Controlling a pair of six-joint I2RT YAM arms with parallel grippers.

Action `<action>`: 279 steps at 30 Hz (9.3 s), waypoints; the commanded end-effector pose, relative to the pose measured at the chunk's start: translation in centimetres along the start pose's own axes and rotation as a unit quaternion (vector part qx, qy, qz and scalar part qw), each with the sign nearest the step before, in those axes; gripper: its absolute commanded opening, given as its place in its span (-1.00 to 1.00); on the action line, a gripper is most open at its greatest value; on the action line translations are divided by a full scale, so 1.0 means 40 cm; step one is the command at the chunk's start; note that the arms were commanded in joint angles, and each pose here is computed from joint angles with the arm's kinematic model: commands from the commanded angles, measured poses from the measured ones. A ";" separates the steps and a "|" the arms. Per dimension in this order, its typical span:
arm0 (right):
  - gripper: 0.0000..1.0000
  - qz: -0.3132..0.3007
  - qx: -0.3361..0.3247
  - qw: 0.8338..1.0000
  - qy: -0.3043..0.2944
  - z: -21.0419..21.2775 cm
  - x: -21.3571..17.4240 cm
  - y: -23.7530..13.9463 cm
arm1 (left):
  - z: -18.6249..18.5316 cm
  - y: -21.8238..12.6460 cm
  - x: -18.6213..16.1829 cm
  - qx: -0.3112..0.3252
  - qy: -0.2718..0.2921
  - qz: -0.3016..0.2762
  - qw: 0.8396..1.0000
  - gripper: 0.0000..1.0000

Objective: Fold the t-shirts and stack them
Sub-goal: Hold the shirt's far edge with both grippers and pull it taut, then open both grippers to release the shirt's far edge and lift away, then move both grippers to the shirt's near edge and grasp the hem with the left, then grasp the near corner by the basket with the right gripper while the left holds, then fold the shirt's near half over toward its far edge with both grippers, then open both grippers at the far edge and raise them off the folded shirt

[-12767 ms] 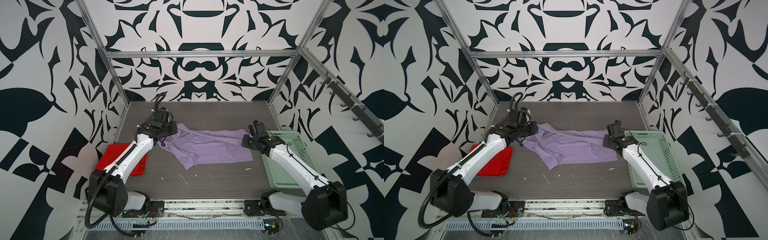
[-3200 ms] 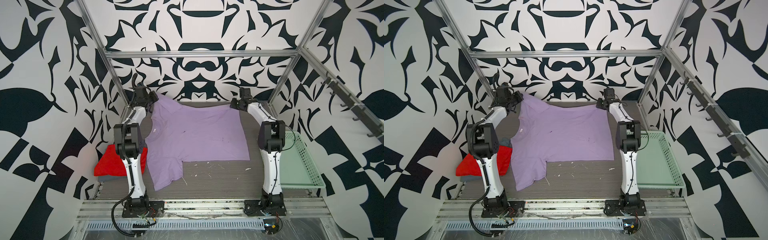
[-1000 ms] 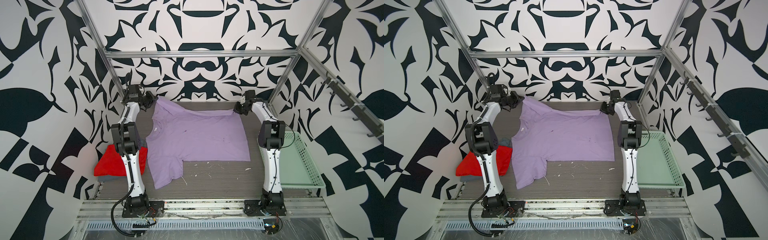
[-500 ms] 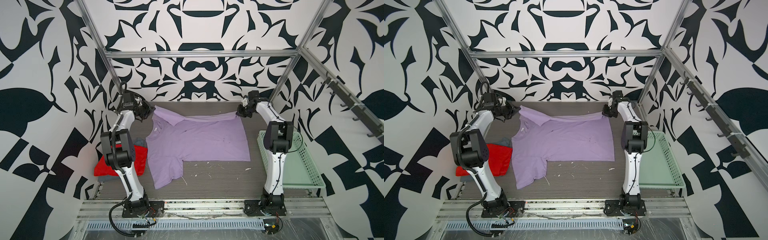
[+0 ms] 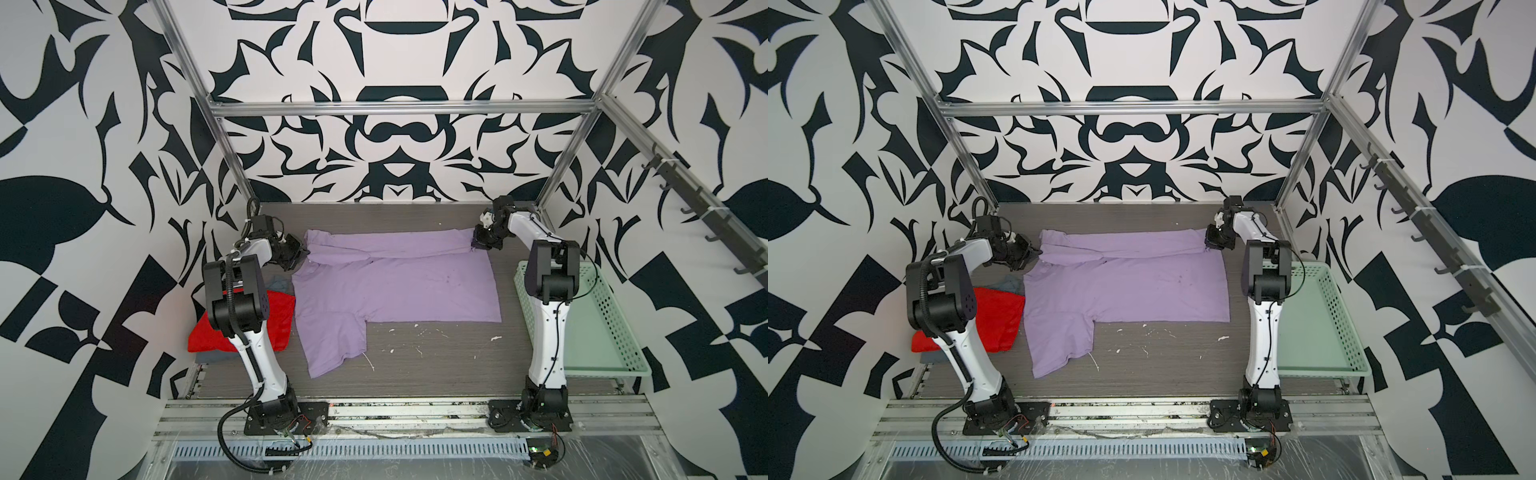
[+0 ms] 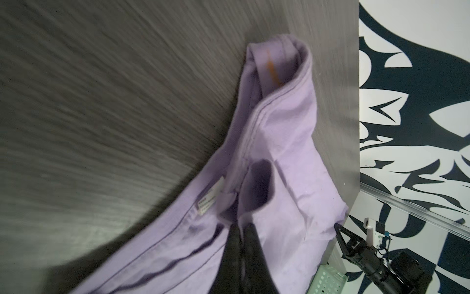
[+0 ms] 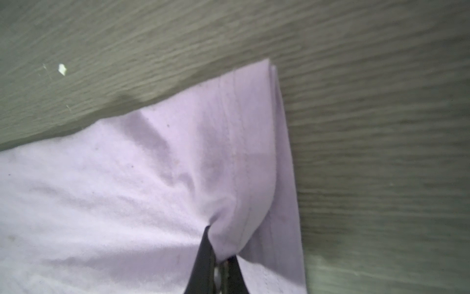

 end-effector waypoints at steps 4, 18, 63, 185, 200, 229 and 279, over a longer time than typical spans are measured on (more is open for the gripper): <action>-1.00 -0.025 -0.024 0.999 0.013 -0.015 0.004 -0.018 | 0.024 -0.001 0.016 0.016 0.003 -0.028 0.999 -1.00; -0.19 -0.077 -0.057 0.995 0.019 0.016 -0.014 -0.154 | -0.015 -0.120 -0.008 0.020 0.026 -0.123 0.992 -0.03; -0.45 -0.092 -0.059 0.990 0.084 0.012 0.113 0.123 | -0.162 0.337 0.023 -0.004 0.052 -0.046 0.998 0.07; -0.86 -0.016 -0.189 0.968 0.163 0.037 -0.533 -0.134 | 0.375 -0.150 -0.590 0.225 0.081 -0.045 0.970 -1.00; -1.00 -0.104 -0.154 0.976 0.112 0.105 -0.446 -0.313 | 0.209 -0.283 -0.561 0.135 0.157 -0.130 0.970 -1.00; -1.00 -0.127 -0.179 0.970 0.108 0.028 -0.073 -0.189 | -0.330 -0.078 -0.113 -0.044 0.203 -0.157 0.965 -1.00; -0.15 -0.175 -0.034 0.981 0.077 0.190 0.006 -0.114 | -0.223 0.093 -0.239 0.017 0.132 -0.080 0.988 0.07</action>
Point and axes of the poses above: each gripper's point midway between its finger pads, its own y axis out along the fingers, its own z axis along the line the jaws close on, x = y × z, the point moved 7 cm from there along -y, back along the fingers, and after that the axes turned 14 degrees about -y, right-handed, at the moved point
